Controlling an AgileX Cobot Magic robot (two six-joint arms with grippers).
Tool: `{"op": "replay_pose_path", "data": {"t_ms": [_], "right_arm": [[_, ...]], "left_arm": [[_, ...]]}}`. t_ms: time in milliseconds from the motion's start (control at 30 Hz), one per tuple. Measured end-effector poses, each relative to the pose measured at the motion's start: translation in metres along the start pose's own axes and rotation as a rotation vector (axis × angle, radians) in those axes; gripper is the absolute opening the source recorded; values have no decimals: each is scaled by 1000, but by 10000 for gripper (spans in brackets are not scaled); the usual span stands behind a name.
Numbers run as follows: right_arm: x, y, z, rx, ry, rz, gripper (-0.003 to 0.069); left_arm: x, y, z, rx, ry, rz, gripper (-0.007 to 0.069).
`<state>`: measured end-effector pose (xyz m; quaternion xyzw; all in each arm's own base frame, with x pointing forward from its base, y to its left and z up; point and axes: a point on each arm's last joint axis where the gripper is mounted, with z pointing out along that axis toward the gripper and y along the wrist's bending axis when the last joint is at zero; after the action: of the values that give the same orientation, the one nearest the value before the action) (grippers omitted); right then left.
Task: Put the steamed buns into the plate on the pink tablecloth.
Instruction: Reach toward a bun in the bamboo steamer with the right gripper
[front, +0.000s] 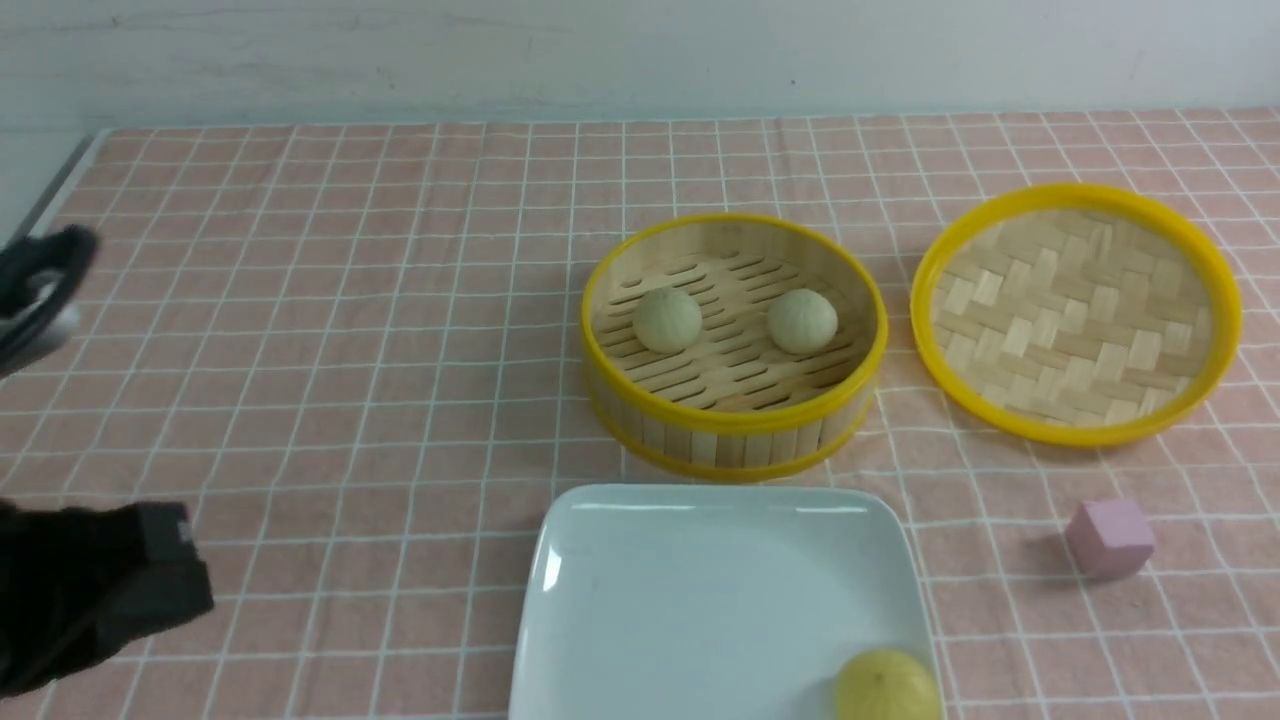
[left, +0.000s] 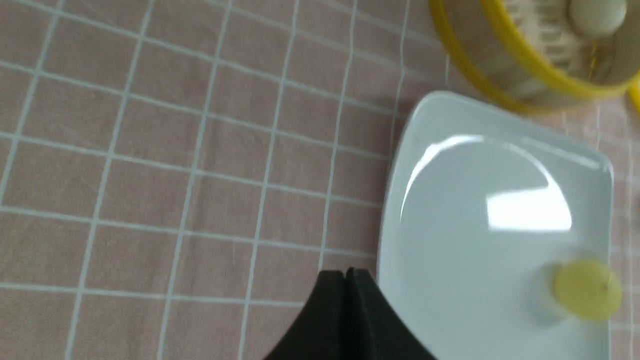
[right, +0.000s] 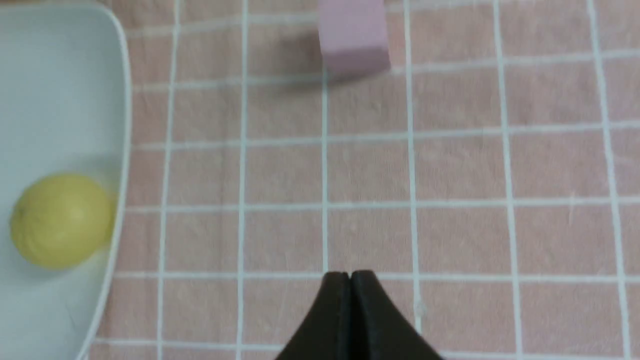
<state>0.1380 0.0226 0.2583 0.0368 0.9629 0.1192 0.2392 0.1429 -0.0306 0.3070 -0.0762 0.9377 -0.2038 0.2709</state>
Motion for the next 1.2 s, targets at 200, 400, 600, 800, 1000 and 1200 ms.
{"op": "replay_pose_path", "data": {"t_ms": [200,400,600,800,1000,1200], "right_arm": [[-31,19,26,-185,174,-21,-3],[-69,54,46,-482,213,-123,51],[-99,99,72,-513,253,-281,124],[-146,137,108,-380,185,-431,244],[-202,153,152,-253,-23,-470,409],[-218,151,194,-176,-110,-506,435]], "left_arm": [[-26,-5,34,87,137,32,11],[-34,-1,63,130,215,9,41],[-37,2,74,120,241,-6,108],[-38,3,75,118,226,-8,200],[-40,2,76,129,204,-24,254],[-41,1,76,132,194,-29,256]]}}
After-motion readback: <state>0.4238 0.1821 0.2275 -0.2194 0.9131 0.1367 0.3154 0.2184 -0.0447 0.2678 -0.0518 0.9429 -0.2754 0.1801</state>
